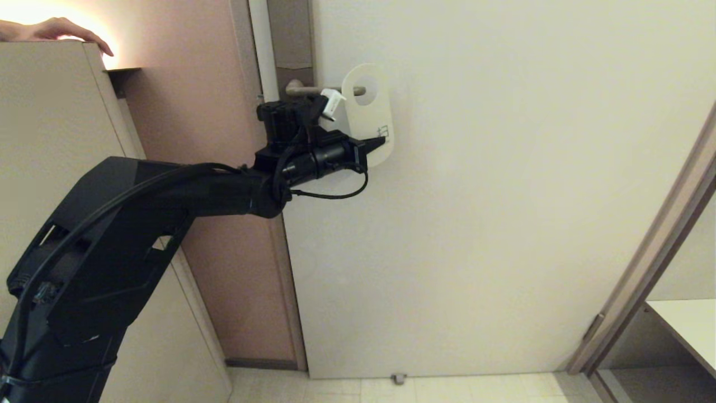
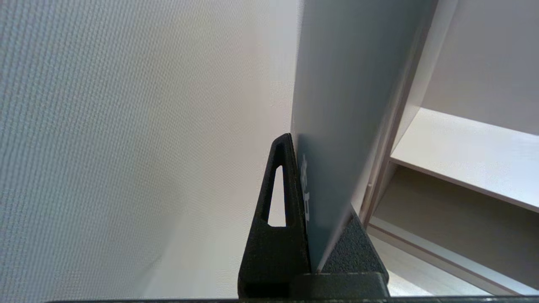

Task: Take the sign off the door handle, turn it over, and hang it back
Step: Take down the sign, then hand it to the other hand

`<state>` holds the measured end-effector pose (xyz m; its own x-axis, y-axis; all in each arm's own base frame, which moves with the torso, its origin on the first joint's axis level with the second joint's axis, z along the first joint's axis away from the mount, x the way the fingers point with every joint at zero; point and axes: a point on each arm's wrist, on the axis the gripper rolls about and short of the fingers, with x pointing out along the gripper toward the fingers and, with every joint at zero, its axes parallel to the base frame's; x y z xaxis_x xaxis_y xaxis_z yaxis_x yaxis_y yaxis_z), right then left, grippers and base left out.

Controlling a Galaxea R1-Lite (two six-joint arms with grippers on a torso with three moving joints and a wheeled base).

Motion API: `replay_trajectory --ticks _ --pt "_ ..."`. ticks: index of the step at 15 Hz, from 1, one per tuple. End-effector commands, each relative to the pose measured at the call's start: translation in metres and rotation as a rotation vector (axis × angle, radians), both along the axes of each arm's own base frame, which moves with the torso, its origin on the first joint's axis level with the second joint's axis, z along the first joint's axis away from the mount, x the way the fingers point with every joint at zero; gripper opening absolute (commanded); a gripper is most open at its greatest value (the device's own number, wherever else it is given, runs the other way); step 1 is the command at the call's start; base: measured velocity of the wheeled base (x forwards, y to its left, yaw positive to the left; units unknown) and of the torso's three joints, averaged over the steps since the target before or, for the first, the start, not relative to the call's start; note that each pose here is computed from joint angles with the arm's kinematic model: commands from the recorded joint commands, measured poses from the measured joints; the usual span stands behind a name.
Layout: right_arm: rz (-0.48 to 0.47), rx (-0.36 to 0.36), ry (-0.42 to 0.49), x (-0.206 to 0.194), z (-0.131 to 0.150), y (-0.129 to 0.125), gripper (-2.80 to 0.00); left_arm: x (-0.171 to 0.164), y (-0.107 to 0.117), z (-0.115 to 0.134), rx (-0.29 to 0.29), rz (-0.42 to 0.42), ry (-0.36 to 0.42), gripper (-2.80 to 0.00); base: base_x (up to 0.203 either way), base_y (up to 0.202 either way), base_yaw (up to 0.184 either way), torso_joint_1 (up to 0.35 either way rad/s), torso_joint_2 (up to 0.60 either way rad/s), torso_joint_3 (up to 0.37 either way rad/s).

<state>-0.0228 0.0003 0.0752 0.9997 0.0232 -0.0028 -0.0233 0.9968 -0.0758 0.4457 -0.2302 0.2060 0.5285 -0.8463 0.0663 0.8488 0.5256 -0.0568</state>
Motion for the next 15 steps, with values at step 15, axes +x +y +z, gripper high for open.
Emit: replay_trajectory --ticks 15 --pt "0.001 -0.001 0.000 0.000 0.000 0.000 -2.80 -0.097 0.027 0.061 0.015 0.165 -0.104 -2.80 0.000 0.000 0.000 0.000 0.00 0.000"
